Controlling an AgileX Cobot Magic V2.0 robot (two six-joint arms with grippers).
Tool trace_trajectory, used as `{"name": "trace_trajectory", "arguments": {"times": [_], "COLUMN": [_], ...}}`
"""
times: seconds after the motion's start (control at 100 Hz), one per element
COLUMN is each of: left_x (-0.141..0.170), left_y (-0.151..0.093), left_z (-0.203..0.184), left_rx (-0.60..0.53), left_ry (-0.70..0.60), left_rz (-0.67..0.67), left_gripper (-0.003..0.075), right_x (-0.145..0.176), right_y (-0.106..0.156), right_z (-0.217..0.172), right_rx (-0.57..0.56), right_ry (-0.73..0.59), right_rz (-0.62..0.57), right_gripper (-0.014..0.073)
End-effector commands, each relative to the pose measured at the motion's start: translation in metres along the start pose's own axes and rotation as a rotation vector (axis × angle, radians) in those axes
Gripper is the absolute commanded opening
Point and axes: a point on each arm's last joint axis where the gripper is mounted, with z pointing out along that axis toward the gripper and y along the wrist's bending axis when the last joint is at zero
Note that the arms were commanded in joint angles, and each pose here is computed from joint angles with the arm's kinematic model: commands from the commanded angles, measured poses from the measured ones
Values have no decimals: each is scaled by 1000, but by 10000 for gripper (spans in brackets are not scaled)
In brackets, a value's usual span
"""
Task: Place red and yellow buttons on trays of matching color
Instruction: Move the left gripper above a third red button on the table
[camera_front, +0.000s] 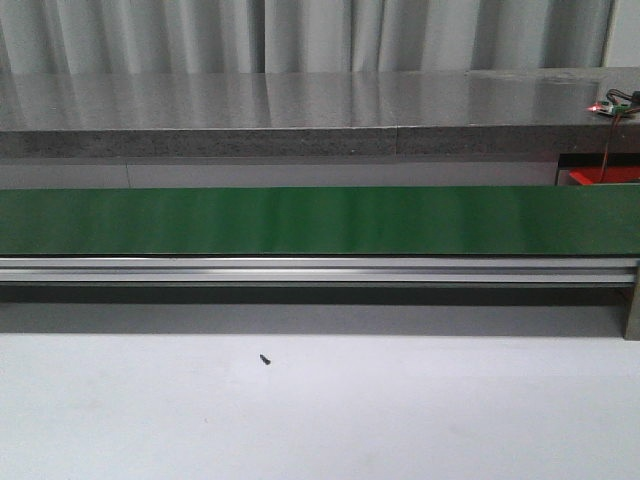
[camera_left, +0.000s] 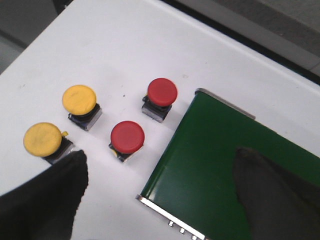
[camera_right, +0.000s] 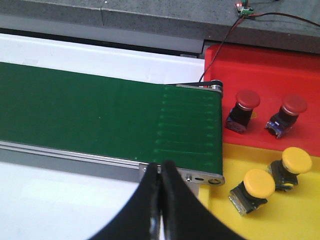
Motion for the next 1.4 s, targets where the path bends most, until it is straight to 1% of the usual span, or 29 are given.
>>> {"name": "trace_trajectory", "arguments": {"times": [0.0, 0.1, 0.24, 0.75, 0.96, 1.22, 1.29, 1.36, 1.39], "left_x": [-16, -17, -16, -11, -10, -10, -10, -10, -10], "left_y": [2, 8, 11, 21, 23, 25, 25, 25, 25], "left_z": [0, 24, 50, 120, 139, 148, 148, 148, 148], "left_rx": [1, -18, -30, -72, -80, -84, -84, -84, -84], "left_ry": [-39, 31, 89, 211, 231, 217, 217, 216, 216], "left_rz": [-57, -85, -102, -148, -162, -167, -167, -167, -167], "left_gripper": [567, 566, 566, 566, 566, 564, 533, 465, 422], "right_x": [-14, -14, -14, -14, -14, -14, -14, -14, -14], "right_y": [-1, -1, -1, -1, -1, -1, -1, -1, -1], "right_z": [-4, -4, -4, -4, -4, -4, -4, -4, -4], "right_rx": [9, 9, 9, 9, 9, 9, 9, 9, 9], "right_ry": [-98, -98, -98, -98, -98, -98, -98, -98, -98], "right_rz": [2, 2, 2, 2, 2, 2, 2, 2, 2], "right_gripper": [-66, -66, -66, -66, -66, -66, -66, -66, -66]}}
